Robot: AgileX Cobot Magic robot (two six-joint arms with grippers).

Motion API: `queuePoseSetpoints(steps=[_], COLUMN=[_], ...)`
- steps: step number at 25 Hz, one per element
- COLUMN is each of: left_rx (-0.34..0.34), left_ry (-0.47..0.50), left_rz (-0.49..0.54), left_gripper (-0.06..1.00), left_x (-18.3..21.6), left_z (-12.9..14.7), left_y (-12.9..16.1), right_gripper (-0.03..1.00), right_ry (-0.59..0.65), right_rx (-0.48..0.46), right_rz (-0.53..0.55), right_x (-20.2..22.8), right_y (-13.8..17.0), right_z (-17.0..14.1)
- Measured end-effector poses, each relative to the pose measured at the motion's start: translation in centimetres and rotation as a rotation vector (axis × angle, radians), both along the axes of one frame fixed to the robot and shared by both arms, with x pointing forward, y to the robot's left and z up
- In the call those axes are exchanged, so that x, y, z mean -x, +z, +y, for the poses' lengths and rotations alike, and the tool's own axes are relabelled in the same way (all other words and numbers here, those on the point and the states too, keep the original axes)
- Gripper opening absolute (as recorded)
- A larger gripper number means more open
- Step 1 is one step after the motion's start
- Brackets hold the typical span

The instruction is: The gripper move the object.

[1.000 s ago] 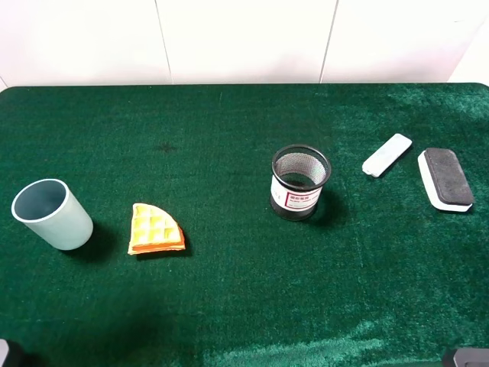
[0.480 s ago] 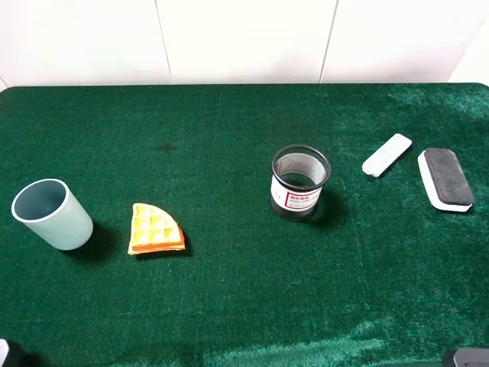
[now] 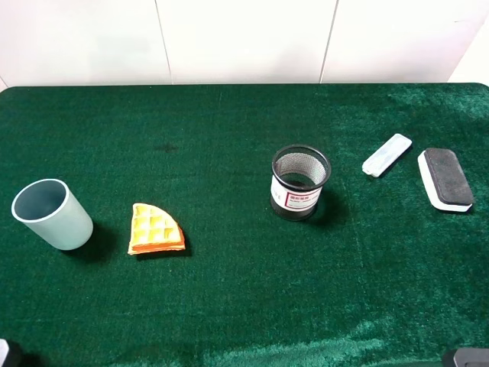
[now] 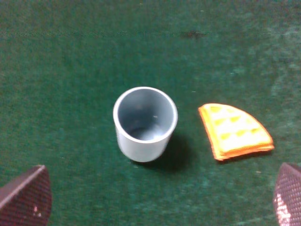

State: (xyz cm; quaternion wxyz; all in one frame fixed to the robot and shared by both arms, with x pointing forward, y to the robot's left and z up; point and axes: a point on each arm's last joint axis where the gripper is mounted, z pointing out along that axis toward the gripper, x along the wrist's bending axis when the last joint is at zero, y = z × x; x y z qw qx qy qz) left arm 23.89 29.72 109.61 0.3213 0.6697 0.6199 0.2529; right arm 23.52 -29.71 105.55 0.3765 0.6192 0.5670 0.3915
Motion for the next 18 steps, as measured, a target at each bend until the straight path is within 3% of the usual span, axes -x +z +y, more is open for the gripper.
queuePoseSetpoints(steps=[4,11,18], left_rx=[-0.034,-0.036,-0.062], left_ry=[0.024,0.020,0.009], left_rz=[-0.034,-0.114,-0.129], left_gripper=[0.95,0.95,0.95], left_x=[0.8,1.4,1.3], left_z=[-0.1,-0.4,-0.5], left_y=[-0.8,-5.1,-5.4], right_gripper=[0.70,0.70,0.70], right_ry=[0.000,0.000,0.000], right_rx=[0.000,0.000,0.000], right_rz=[-0.001,-0.001,-0.001], right_x=[0.0,0.0,0.0], right_y=[0.0,0.0,0.0], right_z=[0.0,0.0,0.0])
